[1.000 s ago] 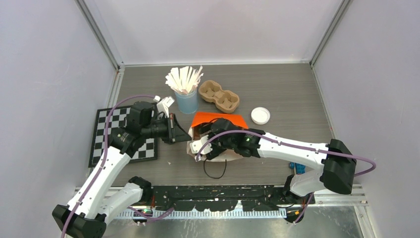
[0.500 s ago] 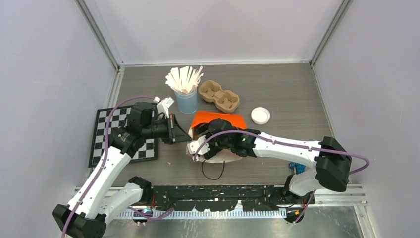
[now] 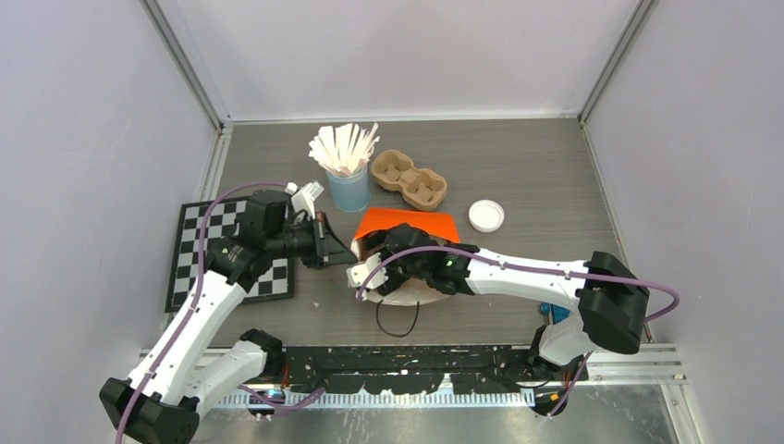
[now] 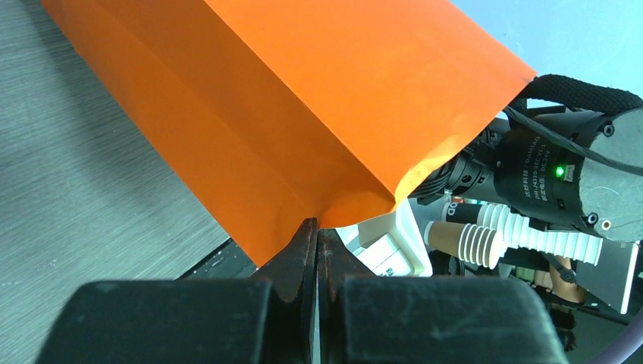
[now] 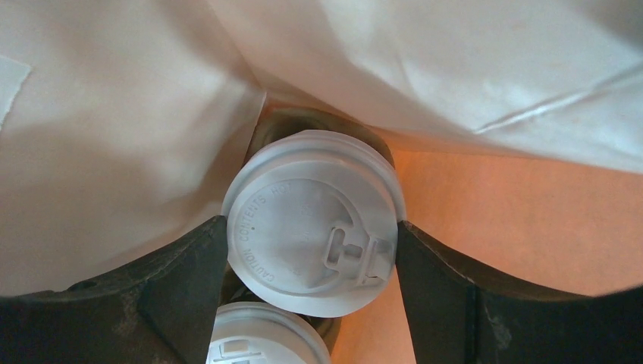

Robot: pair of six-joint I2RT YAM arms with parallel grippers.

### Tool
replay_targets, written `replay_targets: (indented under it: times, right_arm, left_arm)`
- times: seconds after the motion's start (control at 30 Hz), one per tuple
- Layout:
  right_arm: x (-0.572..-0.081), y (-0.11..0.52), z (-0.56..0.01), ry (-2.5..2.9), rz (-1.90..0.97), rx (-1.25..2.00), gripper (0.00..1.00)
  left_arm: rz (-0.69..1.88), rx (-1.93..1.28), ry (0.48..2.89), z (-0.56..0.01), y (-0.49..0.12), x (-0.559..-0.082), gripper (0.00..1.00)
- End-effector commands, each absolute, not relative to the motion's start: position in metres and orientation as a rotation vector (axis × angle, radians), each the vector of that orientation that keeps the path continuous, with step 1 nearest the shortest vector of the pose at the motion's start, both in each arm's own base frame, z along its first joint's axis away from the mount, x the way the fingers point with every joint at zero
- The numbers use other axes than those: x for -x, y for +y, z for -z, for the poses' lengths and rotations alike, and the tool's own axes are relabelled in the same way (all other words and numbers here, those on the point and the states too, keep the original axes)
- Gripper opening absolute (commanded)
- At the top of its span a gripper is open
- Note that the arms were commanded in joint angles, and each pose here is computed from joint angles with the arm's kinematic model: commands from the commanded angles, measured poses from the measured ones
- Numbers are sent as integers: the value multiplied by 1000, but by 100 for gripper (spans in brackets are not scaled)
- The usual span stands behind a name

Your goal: Pack the takeout coffee

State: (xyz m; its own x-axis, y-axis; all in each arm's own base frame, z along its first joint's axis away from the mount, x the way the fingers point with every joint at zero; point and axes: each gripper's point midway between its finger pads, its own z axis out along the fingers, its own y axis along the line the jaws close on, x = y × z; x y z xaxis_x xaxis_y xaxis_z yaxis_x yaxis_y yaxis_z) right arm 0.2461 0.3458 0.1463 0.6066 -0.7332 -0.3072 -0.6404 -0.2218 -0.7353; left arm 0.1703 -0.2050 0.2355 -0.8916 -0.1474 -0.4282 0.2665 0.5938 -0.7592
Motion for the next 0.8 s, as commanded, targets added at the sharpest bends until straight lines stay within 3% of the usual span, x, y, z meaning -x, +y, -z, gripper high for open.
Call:
replay_targets:
  times: [0.0, 0.77]
  right_arm:
    - [-252, 346, -153, 1072, 179, 1906, 62]
    - [-262, 346, -147, 1095, 209, 1915, 62]
  left_arm:
    - [1255, -62, 2393, -242, -206, -168, 0]
    - [1337, -32, 2400, -256, -213, -166, 0]
